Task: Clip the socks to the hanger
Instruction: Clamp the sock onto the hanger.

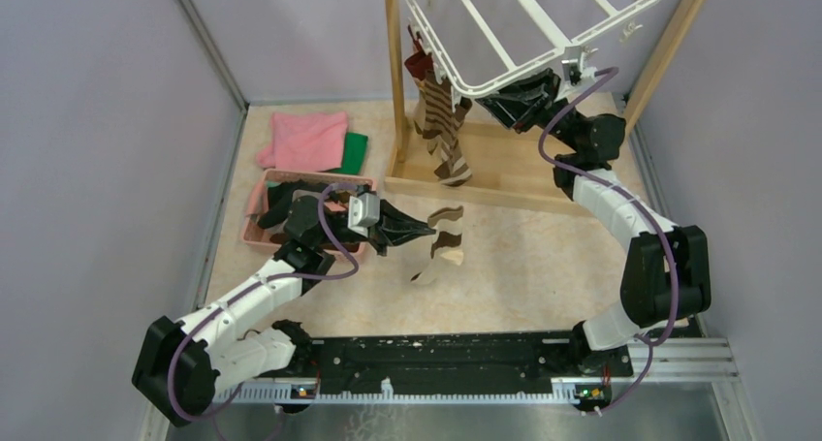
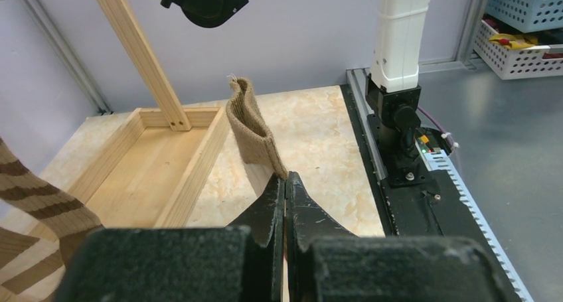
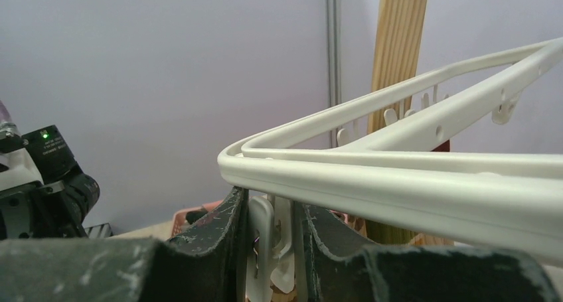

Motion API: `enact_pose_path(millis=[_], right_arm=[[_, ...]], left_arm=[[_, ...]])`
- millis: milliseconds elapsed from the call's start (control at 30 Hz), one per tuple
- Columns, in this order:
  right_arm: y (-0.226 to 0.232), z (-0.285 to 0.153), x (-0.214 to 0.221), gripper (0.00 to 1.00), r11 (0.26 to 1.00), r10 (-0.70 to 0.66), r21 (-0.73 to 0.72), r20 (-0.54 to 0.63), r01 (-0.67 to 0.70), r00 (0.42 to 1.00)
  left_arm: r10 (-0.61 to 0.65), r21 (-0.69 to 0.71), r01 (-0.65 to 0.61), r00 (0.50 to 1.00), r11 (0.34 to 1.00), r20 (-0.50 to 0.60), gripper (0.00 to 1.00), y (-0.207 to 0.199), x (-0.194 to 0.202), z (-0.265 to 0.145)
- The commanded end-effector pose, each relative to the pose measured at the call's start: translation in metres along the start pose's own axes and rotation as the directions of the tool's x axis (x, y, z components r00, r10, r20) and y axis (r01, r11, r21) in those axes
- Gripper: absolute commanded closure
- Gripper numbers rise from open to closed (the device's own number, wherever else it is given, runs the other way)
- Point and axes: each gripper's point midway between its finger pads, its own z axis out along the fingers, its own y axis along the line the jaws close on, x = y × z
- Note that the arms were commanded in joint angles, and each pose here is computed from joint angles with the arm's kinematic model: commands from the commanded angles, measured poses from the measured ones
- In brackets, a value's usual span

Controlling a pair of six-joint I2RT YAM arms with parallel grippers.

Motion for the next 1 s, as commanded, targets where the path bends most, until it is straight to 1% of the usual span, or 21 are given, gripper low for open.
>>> enact_pose_path(millis=[0, 133, 333, 467, 767, 967], right_arm=[[0.025, 0.011, -0.036, 1.00, 0.994, -0.067, -0.082, 0.060, 0.072, 0.996], [0.025, 0.010, -0.036, 1.00, 0.995, -0.056, -0.076, 0.057, 0.060, 0.997], [0.025, 0.010, -0.035, 1.00, 0.997, -0.038, -0.070, 0.051, 0.041, 0.998], [0.025, 0.010, -0.035, 1.00, 0.997, -0.032, -0.070, 0.049, 0.036, 0.998], [0.028, 0.009, -0.034, 1.00, 0.996, -0.029, -0.078, 0.045, 0.032, 0.999], [0.026, 0.009, -0.031, 1.00, 0.996, -0.016, -0.081, 0.045, 0.020, 0.999]], left_arm=[[0.092, -0.062, -0.089, 0.995, 0.994, 0.037, 1.00, 0.018, -0.025, 0.006], [0.107, -0.195, -0.100, 0.994, 0.976, 0.026, 1.00, 0.057, -0.032, 0.013], [0.111, -0.268, -0.099, 0.993, 0.958, 0.032, 1.00, 0.102, -0.045, 0.031], [0.080, -0.269, -0.068, 0.996, 0.961, 0.036, 1.00, 0.118, -0.042, 0.043], [0.057, -0.237, -0.045, 0.997, 0.970, 0.048, 1.00, 0.134, -0.041, 0.060], [0.035, -0.245, -0.022, 0.998, 0.969, 0.049, 1.00, 0.149, -0.039, 0.069]])
